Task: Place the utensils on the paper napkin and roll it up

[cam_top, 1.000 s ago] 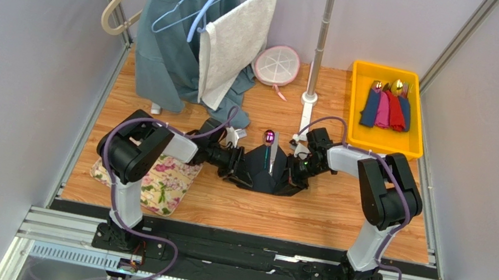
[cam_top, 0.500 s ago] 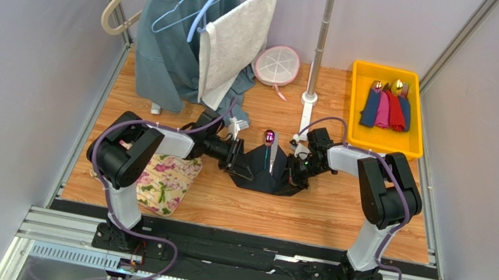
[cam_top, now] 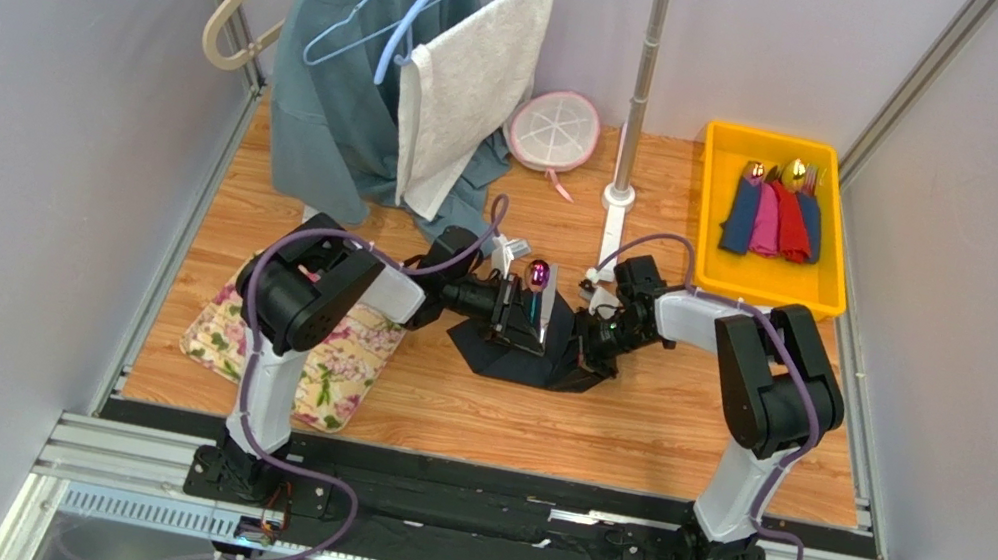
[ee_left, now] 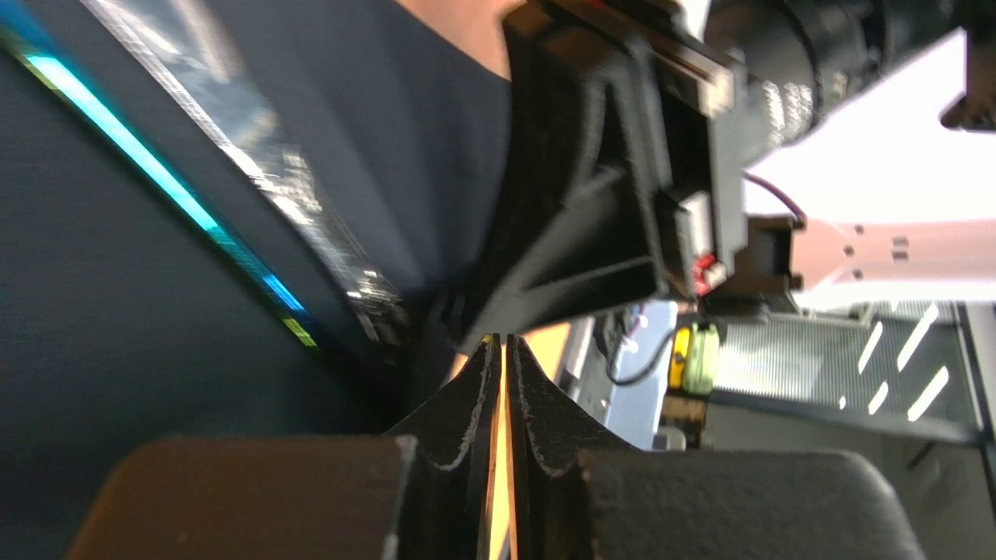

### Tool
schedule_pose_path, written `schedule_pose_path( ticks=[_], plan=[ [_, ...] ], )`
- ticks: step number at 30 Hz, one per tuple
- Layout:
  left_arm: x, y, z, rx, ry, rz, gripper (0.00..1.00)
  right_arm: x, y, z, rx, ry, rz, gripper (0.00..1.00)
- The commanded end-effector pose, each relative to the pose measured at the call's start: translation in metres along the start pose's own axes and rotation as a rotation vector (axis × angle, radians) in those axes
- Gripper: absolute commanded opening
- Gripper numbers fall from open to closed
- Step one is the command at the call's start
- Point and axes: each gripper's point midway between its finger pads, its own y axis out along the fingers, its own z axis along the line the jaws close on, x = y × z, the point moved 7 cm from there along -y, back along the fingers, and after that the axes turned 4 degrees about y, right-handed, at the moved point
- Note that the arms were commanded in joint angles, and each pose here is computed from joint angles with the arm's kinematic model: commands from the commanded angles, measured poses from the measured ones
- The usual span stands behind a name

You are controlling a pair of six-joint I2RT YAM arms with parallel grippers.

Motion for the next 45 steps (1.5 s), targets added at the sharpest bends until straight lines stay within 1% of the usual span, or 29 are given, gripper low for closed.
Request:
schedule_pose_path(
  ticks=[1, 6, 12, 15, 18, 21, 22, 23, 26, 28, 32, 36, 40, 45],
  plan=[
    [0.018, 0.004, -0.001, 0.005, 0.049, -0.088, 0.1, 0.005, 0.0, -0.007, -0.039, -0.029, -0.014, 0.0],
    [0.016, 0.008, 0.01, 0.026, 0.019, -0.117, 0.08, 0.005, -0.002, -0.004, -0.028, -0.039, -0.017, 0.0],
    [0.014, 0.011, 0.021, 0.059, 0.01, -0.11, 0.02, 0.006, -0.005, 0.001, -0.015, -0.046, -0.017, 0.0],
    [0.013, 0.011, 0.021, 0.05, 0.01, -0.112, 0.02, 0.007, -0.007, 0.003, -0.016, -0.05, -0.022, 0.01],
    [0.018, 0.004, 0.007, -0.006, 0.032, -0.138, 0.04, 0.007, -0.005, 0.0, -0.027, -0.038, -0.012, 0.0],
    [0.024, -0.008, -0.012, -0.033, 0.076, -0.174, 0.09, 0.006, -0.003, -0.003, -0.032, -0.022, -0.005, 0.0],
    [0.02, -0.012, -0.013, -0.025, 0.063, -0.171, 0.11, 0.006, -0.003, -0.004, -0.033, -0.02, -0.006, 0.0],
    [0.021, -0.017, -0.023, -0.041, 0.081, -0.174, 0.12, 0.006, -0.003, -0.004, -0.033, -0.017, -0.006, 0.0],
    [0.008, -0.024, -0.028, -0.05, 0.067, -0.134, 0.11, 0.008, -0.003, -0.003, -0.03, -0.013, -0.011, 0.0],
    [-0.005, -0.028, -0.023, -0.03, 0.042, -0.101, 0.11, 0.009, -0.004, -0.003, -0.029, -0.01, -0.011, 0.0],
    [-0.016, -0.03, -0.013, 0.012, 0.027, -0.079, 0.1, 0.008, -0.005, -0.004, -0.027, -0.01, -0.012, 0.0],
    [-0.013, -0.023, -0.002, 0.051, 0.008, -0.076, 0.09, 0.008, -0.004, -0.003, -0.021, -0.007, -0.008, 0.0],
    [0.002, -0.014, -0.002, 0.035, 0.011, -0.095, 0.09, 0.008, -0.003, -0.004, -0.014, -0.001, -0.001, 0.0],
    [0.007, -0.005, 0.002, 0.035, -0.007, -0.1, 0.09, 0.008, -0.003, -0.003, -0.012, -0.002, 0.002, 0.0]
  ],
)
